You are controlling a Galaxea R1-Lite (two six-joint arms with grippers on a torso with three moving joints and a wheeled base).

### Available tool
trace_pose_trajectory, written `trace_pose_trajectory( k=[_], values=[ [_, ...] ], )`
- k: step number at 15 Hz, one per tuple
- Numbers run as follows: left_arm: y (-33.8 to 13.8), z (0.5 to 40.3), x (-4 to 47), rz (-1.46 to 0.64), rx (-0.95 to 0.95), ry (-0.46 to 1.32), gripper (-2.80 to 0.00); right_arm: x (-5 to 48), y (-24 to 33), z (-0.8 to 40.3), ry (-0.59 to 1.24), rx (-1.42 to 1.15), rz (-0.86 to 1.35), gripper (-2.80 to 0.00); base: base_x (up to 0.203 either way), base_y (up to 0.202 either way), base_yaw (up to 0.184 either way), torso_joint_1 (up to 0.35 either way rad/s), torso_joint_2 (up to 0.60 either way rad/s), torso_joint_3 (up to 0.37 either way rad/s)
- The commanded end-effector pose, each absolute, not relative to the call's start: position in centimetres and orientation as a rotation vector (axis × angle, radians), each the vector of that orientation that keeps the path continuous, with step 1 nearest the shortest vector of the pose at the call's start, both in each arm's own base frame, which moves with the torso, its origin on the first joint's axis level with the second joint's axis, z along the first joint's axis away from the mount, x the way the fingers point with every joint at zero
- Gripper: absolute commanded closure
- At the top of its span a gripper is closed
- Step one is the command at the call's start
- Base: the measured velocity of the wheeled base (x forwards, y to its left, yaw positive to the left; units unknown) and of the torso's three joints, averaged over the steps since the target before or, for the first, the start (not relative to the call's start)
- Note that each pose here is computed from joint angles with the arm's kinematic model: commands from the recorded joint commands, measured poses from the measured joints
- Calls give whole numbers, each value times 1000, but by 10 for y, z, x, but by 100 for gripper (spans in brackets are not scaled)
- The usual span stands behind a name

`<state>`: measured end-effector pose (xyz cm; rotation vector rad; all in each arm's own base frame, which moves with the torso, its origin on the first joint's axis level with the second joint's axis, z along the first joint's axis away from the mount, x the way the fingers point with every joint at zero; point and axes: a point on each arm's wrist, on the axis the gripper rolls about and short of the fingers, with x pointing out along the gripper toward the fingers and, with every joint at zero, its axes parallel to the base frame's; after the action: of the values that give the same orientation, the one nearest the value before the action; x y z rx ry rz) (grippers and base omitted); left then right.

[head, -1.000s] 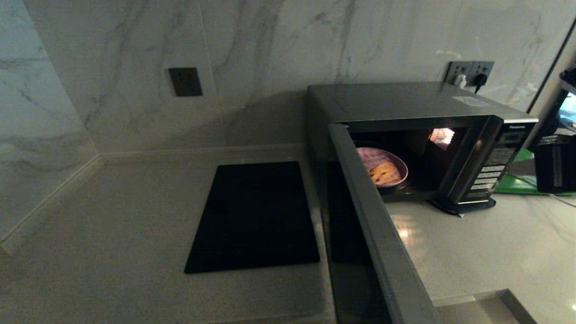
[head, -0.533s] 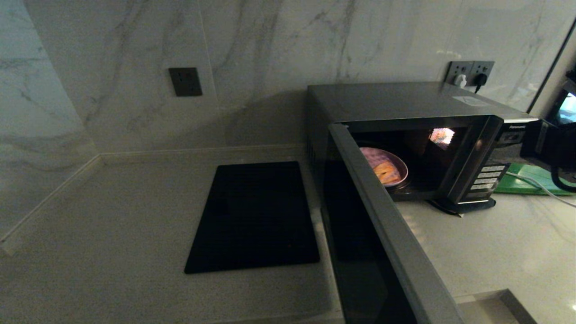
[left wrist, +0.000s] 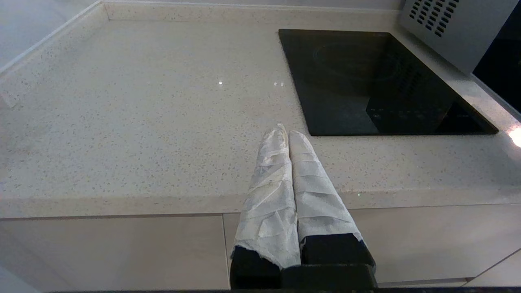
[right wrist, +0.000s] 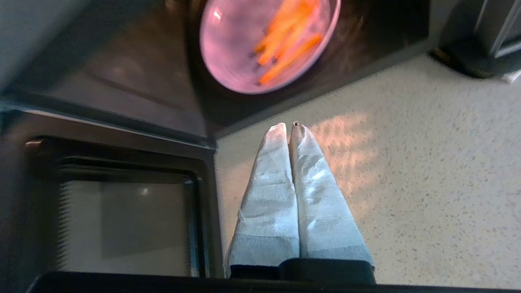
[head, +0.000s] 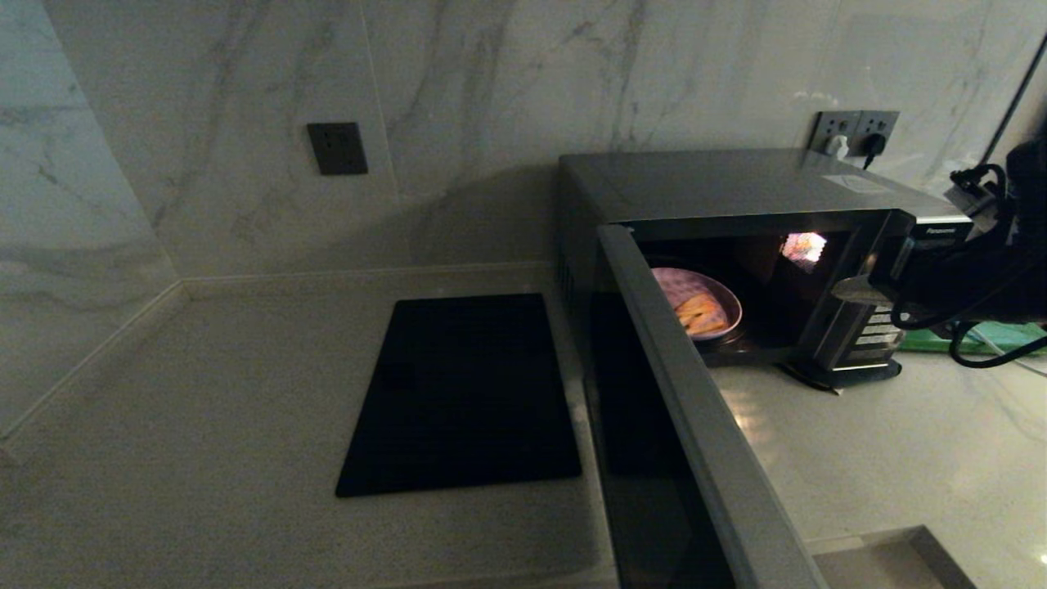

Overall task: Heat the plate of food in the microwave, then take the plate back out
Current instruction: Take the plate out of the microwave

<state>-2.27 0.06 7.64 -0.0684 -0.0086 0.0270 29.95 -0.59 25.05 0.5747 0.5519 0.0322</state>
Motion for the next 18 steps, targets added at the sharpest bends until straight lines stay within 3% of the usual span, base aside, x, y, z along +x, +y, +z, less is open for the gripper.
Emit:
trace_pose_trajectory(
  k=[1, 5, 6, 12, 18],
  values=[
    [1, 76, -23, 28, -69, -9, 0, 318, -8, 228, 620, 585, 5, 0, 0, 0, 0, 0, 0, 0],
    [1, 76, -23, 28, -69, -9, 0, 327, -8, 220, 642, 590, -1, 0, 0, 0, 0, 0, 0, 0],
    [1, 76, -23, 29, -69, -7, 0, 328, -7, 219, 646, 591, 2, -280, 0, 0, 0, 0, 0, 0],
    [1, 76, -23, 29, -69, -9, 0, 330, -5, 206, 694, 556, 27, -280, 0, 0, 0, 0, 0, 0],
    [1, 76, -23, 28, -69, -8, 0, 318, 4, 191, 785, 444, -160, -280, 0, 0, 0, 0, 0, 0]
  ],
)
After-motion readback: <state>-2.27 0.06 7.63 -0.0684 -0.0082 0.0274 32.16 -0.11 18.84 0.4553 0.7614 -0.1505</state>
